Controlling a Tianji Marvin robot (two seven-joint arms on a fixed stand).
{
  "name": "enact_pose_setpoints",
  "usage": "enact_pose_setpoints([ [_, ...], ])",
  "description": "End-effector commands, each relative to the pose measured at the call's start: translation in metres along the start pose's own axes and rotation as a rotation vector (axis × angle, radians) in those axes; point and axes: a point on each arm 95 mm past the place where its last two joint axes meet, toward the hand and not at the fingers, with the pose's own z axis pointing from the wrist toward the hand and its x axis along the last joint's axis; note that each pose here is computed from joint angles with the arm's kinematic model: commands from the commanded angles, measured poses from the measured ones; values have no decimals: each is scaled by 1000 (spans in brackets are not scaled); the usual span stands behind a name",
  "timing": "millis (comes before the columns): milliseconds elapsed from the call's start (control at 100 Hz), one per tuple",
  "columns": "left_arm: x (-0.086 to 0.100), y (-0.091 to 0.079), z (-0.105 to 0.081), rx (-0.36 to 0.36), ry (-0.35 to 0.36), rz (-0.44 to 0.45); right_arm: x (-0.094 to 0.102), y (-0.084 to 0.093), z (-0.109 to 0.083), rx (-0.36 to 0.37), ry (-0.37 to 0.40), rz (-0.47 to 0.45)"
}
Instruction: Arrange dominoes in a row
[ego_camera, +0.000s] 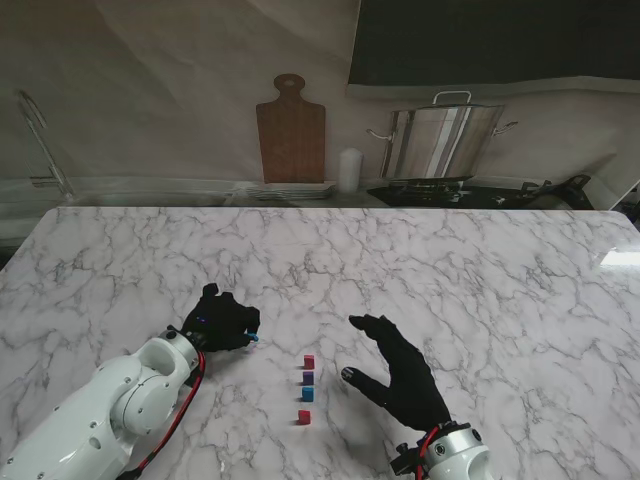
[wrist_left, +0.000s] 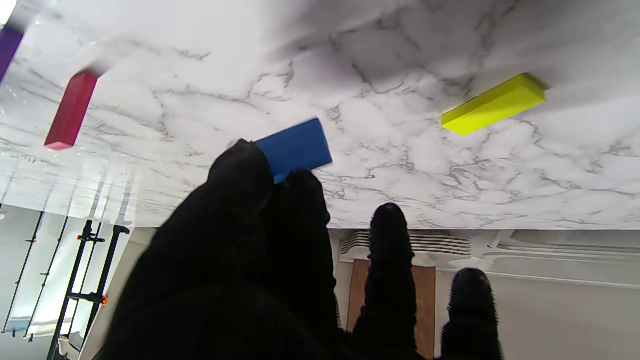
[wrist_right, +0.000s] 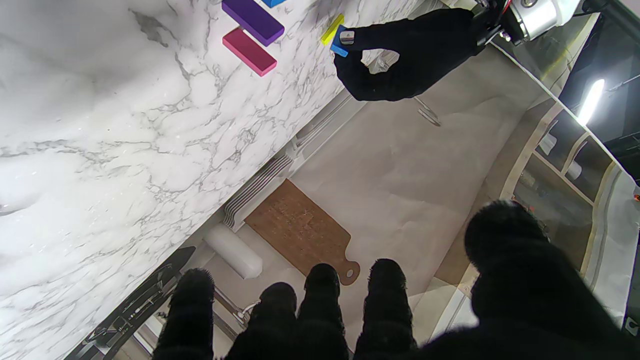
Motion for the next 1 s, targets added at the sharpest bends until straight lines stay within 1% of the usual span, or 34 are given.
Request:
enact_pose_setpoints([
  [0, 5, -1, 0, -10, 6, -20, 1, 0, -1, -2, -1, 6],
  [200, 10, -3, 0, -1, 10, -71, 1, 0, -1, -2, 0, 7],
  [460, 21, 0, 4, -10, 2, -195, 1, 0, -1, -2, 0, 8],
  [850, 48, 8, 24, 5, -8, -289, 0, -1, -1, 3, 3, 7],
  [990, 56, 11, 32, 3, 3, -306, 0, -1, -2, 2, 1, 8],
])
